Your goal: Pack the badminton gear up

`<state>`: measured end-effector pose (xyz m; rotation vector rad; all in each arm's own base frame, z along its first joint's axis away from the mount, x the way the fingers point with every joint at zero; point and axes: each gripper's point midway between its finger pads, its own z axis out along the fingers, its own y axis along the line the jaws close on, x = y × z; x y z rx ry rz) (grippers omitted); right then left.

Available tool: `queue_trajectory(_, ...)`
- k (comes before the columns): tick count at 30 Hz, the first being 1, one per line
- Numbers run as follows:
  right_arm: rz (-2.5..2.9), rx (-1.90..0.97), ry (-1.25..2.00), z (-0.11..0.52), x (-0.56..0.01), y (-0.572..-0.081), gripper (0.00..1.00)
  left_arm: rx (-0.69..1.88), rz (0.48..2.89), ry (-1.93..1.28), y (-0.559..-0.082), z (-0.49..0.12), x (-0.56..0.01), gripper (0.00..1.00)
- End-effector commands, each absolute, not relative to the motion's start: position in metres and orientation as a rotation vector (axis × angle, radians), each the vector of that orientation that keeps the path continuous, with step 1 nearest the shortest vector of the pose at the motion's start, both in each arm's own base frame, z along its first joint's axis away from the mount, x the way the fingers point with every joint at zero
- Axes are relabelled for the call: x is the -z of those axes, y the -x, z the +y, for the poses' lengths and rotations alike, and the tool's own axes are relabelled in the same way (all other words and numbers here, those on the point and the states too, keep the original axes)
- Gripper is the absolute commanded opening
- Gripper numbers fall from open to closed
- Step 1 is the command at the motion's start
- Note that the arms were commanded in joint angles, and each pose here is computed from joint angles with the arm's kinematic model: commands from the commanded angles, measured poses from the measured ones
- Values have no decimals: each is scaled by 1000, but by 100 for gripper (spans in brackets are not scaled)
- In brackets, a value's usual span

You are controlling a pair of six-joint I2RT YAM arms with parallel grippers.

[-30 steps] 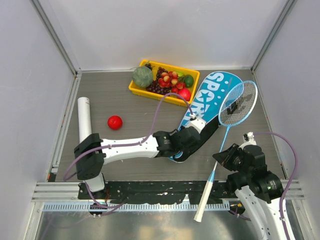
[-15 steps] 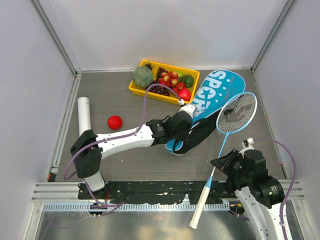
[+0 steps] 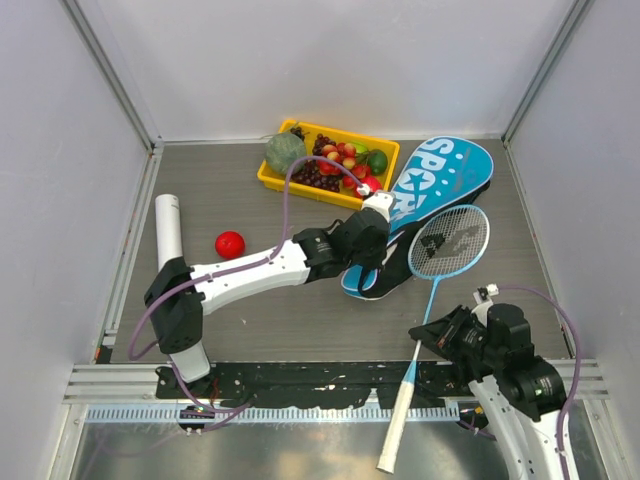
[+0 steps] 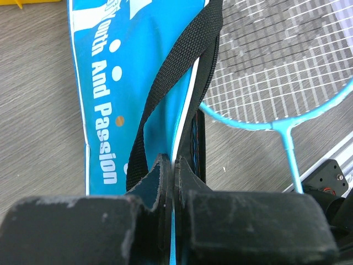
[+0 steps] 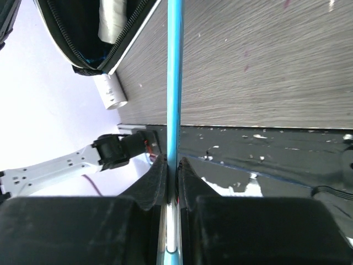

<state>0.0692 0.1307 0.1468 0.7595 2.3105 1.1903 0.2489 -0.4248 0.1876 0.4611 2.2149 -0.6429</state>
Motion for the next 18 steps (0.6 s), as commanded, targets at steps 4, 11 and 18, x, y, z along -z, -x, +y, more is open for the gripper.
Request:
queue_trajectory(4, 2157, -1535, -713, 161, -184, -88, 5, 756, 2104, -410, -256, -435, -224, 0)
queue_trajectory(11, 2106, -1616, -720, 170, -188, -109, 5, 788, 2105, -435, -249, -435, -218, 0)
queue_trajectory(18, 1994, -1617, -835, 169, -168, -150, 5, 877, 2097, -452, -232, -429, -220, 0)
